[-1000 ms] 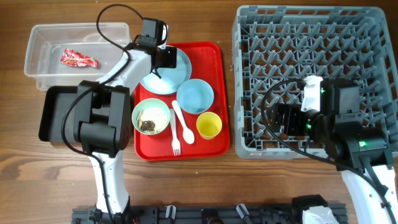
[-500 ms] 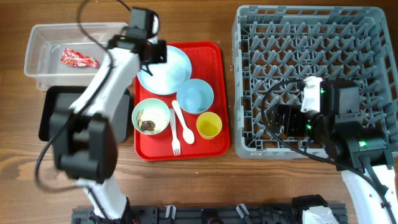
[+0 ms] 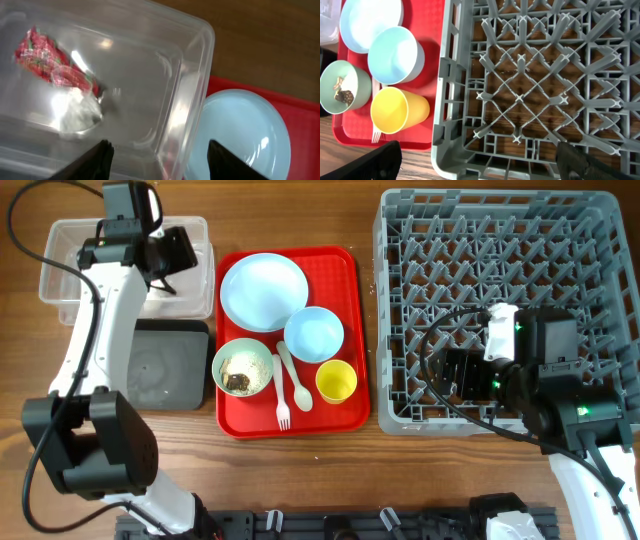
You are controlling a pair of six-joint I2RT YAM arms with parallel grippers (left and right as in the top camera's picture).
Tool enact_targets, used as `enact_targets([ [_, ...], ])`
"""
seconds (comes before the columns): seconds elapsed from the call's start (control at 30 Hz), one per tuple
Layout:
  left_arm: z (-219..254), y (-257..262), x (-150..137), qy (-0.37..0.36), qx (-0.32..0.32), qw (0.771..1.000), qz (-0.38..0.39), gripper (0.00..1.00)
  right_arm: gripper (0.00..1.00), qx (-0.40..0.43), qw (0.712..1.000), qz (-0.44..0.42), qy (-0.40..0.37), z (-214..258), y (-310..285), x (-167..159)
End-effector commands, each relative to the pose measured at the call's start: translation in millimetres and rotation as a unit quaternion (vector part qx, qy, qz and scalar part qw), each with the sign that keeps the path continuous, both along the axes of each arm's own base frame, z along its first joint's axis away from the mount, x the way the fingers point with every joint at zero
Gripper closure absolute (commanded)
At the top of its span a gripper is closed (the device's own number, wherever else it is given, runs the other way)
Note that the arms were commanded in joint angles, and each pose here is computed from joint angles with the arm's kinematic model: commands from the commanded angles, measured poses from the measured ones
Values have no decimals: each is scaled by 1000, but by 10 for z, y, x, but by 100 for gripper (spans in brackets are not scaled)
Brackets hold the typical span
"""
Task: Sort waste into correct bins and load items into the dishwasher rack
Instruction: 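Grasp the green bowl of rice with the left gripper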
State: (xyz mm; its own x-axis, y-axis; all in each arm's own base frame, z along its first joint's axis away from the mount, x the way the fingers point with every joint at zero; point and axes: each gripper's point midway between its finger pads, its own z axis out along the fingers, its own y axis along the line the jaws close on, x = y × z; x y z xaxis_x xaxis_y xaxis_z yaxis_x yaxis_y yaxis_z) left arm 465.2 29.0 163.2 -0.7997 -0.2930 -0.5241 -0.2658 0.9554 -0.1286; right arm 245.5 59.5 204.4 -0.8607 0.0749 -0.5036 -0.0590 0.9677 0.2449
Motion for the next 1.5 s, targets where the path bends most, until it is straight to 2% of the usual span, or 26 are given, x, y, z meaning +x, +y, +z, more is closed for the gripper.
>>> enact_targets([
  [0.0,410,-299,-462,11,-36,999,-2,37,0,-1,1000,-7,-5,40,-21,17],
  [0.1,257,-675,-1029,120,-50,991,-40,37,0,-2,1000,-7,-5,40,-22,18],
  [0.2,86,-1032,-1469,206,-49,976,-54,36,0,-1,1000,-7,-5,40,-21,18],
  [0.33,-222,-1420,-1704,236,-32,965,-108,36,0,-1,1000,-7,-5,40,-21,18],
  [0.47,-785,-1584,-1856,238,-2,961,-143,39,0,-1,1000,-7,-4,39,-21,16],
  [0.77,-1402,-1588,-1821,232,-1,962,-143,46,0,-1,1000,-8,-3,36,-21,11],
  [0.83,-1435,-1607,-1783,228,-3,963,-143,57,0,-1,1000,-8,-2,33,-22,7],
  [0.93,-1452,-1602,-1798,232,-1,962,-143,80,0,-1,1000,-8,-1,31,-23,4],
  [1.07,-1456,-1585,-1836,240,1,960,-142,94,0,-1,1000,-8,-1,31,-23,3],
  [1.2,-1384,-1597,-1829,231,-4,962,-144,96,0,-1,1000,-8,-1,30,-23,2],
  [1.33,-876,-1618,-1749,180,-17,972,-151,96,0,-2,1000,-7,1,26,-24,-4],
  [1.47,-458,-1409,-1720,136,-46,981,-133,96,0,-2,1000,-7,1,26,-24,-4],
])
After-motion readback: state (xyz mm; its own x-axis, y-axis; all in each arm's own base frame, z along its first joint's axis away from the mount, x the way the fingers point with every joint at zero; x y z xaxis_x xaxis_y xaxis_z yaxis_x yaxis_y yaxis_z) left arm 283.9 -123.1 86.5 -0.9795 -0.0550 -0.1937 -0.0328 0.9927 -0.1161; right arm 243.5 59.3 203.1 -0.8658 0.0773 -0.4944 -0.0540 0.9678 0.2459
